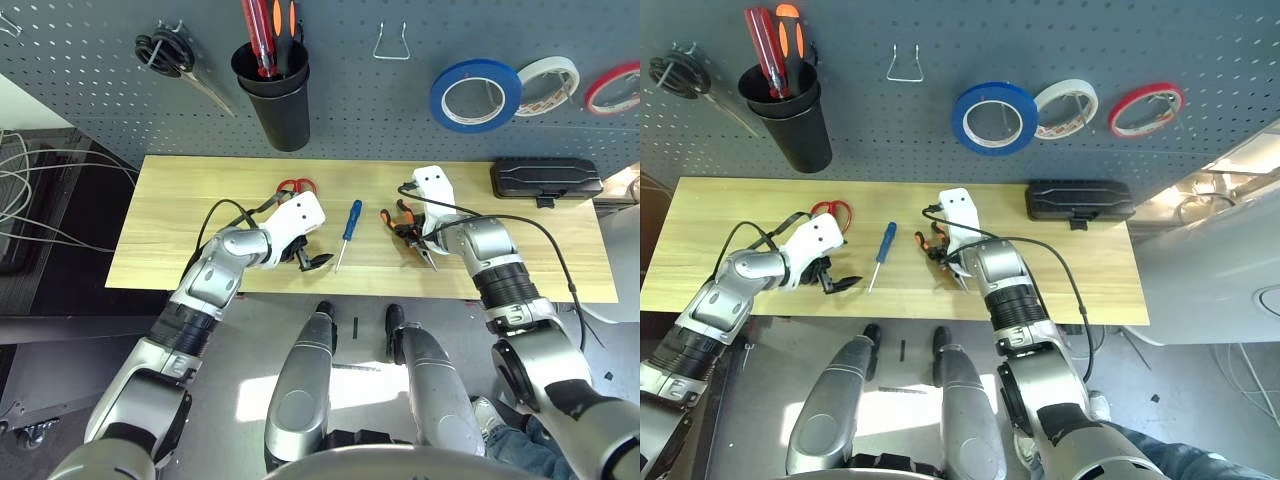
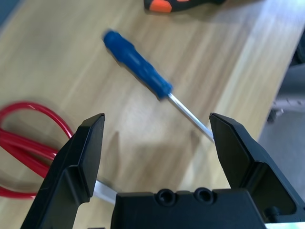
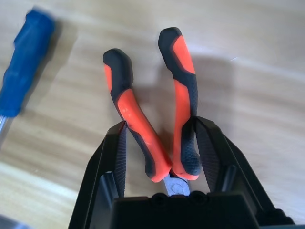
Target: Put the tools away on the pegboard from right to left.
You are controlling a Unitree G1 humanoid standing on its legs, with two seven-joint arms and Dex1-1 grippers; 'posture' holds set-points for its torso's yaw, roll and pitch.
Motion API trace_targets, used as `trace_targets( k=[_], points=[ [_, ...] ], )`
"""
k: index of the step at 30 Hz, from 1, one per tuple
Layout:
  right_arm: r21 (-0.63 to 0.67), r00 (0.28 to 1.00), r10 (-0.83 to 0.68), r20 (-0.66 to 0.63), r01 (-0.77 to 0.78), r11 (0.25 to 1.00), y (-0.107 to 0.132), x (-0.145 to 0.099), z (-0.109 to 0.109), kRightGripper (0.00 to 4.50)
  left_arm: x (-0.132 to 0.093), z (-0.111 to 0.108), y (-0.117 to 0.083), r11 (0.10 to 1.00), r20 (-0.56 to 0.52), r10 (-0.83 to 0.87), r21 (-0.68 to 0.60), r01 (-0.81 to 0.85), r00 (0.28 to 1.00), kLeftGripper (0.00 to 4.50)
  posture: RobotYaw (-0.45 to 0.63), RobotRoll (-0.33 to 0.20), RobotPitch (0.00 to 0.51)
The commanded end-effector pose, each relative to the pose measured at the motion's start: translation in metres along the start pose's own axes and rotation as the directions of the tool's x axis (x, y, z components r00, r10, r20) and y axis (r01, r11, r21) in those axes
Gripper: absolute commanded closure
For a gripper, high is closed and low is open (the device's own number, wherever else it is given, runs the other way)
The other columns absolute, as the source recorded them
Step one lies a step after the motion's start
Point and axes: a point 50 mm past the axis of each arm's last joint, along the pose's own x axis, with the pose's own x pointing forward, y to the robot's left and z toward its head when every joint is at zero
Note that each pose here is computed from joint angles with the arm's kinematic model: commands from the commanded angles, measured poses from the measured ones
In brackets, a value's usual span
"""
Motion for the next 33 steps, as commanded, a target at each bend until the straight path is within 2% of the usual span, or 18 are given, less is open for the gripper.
trace_targets(
  k=[1,6,7,10,14,18,24,28,33],
  points=[
    [-0.040,0.983,0.088,0.162,-0.083,0.996,0.001,-0.024,0.021,2.60,-0.004,0.005,-0.002,1.000,0.102,0.024,0.007,-0.025,0.994,0.00,0.18,0.000,0.408],
    [-0.136,0.932,0.221,0.288,-0.188,0.973,0.008,-0.061,0.035,4.34,-0.011,0.006,0.001,0.996,0.203,0.081,0.029,-0.089,0.976,0.00,0.16,0.000,0.398],
    [-0.140,0.931,0.227,0.287,-0.193,0.971,0.008,-0.064,0.034,4.46,-0.011,0.005,0.002,0.995,0.211,0.090,0.026,-0.098,0.973,0.00,0.16,0.000,0.398],
    [-0.114,0.947,0.200,0.250,-0.177,0.978,0.005,-0.067,0.027,4.46,-0.012,0.003,0.003,0.993,0.218,0.104,0.023,-0.112,0.970,0.00,0.15,0.000,0.393],
    [-0.055,0.978,0.146,0.147,-0.140,0.989,0.000,-0.055,0.008,4.46,-0.009,0.001,0.003,0.995,0.204,0.089,0.029,-0.097,0.975,0.00,0.14,0.000,0.391],
    [-0.017,0.994,0.085,0.074,-0.084,0.996,0.004,-0.035,-0.004,3.61,-0.006,0.001,0.002,0.996,0.201,0.078,0.024,-0.084,0.977,0.00,0.15,0.000,0.393],
    [-0.092,1.000,0.023,-0.010,-0.024,0.995,0.017,-0.001,-0.017,1.57,-0.006,0.002,0.003,0.996,0.195,0.076,0.022,-0.082,0.978,0.00,0.17,0.000,0.406],
    [-0.123,1.000,-0.004,-0.012,0.003,0.992,0.021,0.012,-0.019,0.13,-0.008,0.000,0.003,0.996,0.190,0.080,0.019,-0.085,0.979,0.00,0.18,0.000,0.414],
    [-0.153,1.000,-0.021,0.007,0.022,0.988,0.021,0.014,-0.017,0.04,-0.010,-0.001,0.002,0.996,0.185,0.084,0.013,-0.088,0.979,0.00,0.19,0.000,0.424]
  ],
)
